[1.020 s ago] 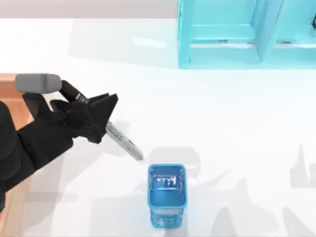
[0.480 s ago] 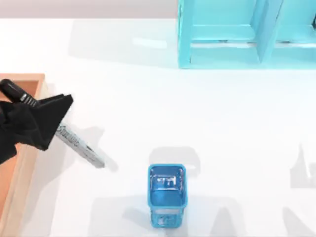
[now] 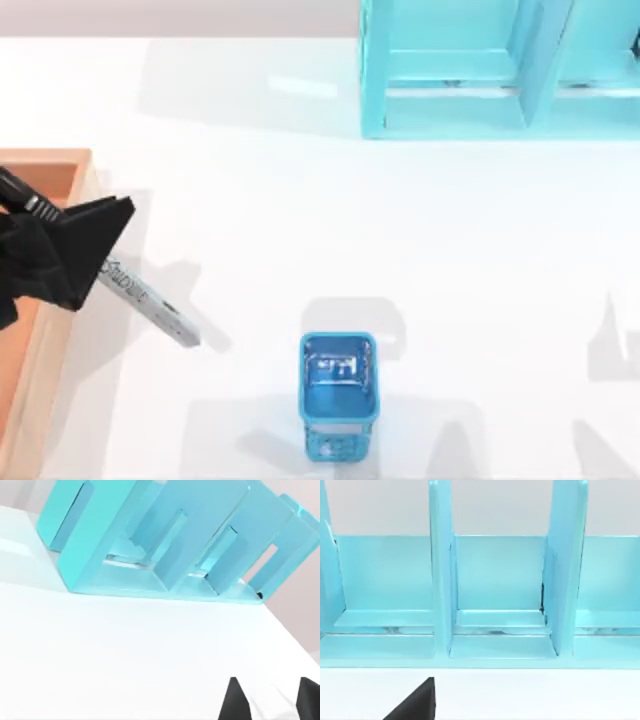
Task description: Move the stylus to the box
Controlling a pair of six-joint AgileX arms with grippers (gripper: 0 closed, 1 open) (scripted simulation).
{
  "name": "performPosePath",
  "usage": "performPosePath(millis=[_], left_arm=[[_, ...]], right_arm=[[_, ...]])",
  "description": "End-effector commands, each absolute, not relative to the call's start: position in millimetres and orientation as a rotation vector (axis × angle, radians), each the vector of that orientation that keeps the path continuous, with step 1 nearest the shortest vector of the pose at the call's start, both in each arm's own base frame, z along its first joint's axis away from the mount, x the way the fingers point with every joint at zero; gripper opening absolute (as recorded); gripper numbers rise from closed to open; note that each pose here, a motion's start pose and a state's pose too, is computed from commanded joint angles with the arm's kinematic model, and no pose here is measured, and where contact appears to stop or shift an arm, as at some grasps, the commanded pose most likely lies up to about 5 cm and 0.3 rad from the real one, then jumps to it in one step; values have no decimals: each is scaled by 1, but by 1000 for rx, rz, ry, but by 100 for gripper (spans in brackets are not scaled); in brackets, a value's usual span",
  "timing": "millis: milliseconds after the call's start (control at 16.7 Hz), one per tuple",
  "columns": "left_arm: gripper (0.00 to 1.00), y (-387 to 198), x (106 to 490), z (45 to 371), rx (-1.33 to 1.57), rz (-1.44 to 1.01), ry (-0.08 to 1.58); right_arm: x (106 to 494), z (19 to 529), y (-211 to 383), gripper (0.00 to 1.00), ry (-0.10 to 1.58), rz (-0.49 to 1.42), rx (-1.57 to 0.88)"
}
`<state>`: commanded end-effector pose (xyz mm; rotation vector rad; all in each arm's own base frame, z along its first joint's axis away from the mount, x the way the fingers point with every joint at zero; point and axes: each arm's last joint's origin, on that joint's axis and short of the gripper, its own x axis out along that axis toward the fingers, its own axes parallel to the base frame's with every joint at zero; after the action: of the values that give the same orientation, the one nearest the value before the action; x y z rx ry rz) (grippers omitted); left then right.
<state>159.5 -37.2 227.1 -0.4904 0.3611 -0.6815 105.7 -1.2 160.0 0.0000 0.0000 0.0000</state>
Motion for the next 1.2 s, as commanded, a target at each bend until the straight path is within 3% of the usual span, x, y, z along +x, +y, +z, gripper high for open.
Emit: performPosePath(millis=[420, 780, 1200], left_arm=[[0, -31, 177, 219, -371, -682, 516], [0, -2, 212, 232, -107, -763, 650], [0, 61, 250, 252, 133, -982, 659]], right_arm=[[106, 160, -1, 100, 0, 0, 0], [106, 160, -1, 100, 0, 0, 0], [106, 160, -1, 100, 0, 0, 0]])
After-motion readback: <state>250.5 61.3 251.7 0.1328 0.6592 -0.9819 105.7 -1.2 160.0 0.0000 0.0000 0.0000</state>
